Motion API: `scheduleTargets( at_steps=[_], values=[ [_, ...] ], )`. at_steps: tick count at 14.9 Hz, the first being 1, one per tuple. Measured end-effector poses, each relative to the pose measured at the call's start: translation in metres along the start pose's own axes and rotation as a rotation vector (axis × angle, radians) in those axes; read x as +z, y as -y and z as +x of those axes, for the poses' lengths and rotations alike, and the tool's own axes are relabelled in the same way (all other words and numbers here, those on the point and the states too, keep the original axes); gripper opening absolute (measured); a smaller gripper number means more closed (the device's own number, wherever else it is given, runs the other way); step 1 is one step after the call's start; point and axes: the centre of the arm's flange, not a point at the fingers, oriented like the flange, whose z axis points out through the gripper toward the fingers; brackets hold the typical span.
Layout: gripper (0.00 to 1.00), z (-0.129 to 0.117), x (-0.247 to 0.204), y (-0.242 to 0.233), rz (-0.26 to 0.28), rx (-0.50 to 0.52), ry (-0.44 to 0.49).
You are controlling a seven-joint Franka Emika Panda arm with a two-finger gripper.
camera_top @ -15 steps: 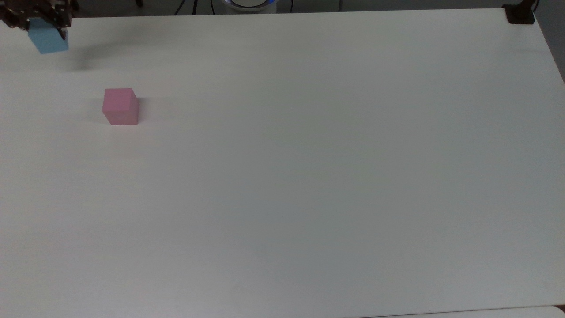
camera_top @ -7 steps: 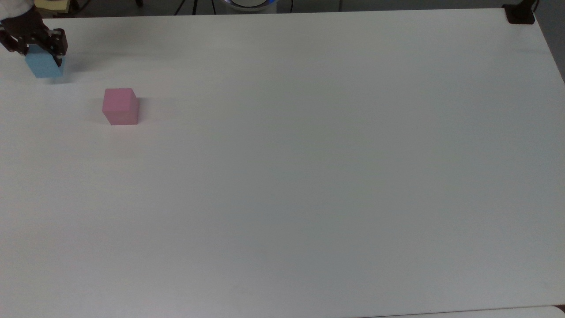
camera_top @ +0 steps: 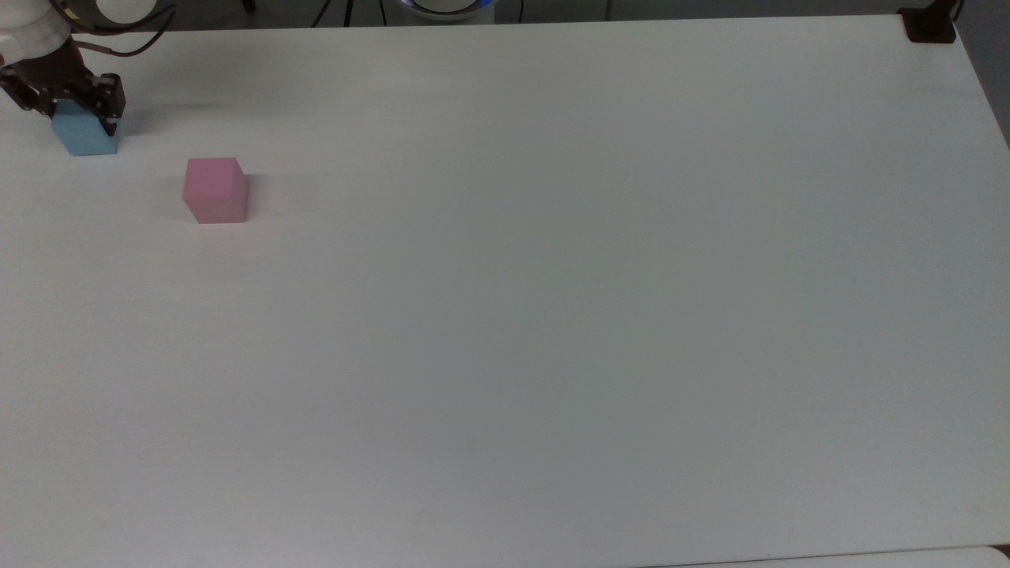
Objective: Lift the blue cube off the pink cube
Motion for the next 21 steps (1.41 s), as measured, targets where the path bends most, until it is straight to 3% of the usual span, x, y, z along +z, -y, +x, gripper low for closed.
scheduleTargets(
  at_steps=[3, 8, 14, 17, 21],
  values=[
    [0.99, -0.006, 0.0, -0.007, -0.003, 0.013, 0.0],
    [1.0, -0.007, -0.024, -0.013, -0.007, 0.022, -0.025],
    [1.0, -0.024, -0.144, 0.005, 0.133, 0.089, -0.045],
    [1.0, -0.031, -0.239, 0.052, 0.222, 0.168, -0.064],
    [1.0, -0.034, -0.315, 0.111, 0.315, 0.184, 0.001]
  ],
)
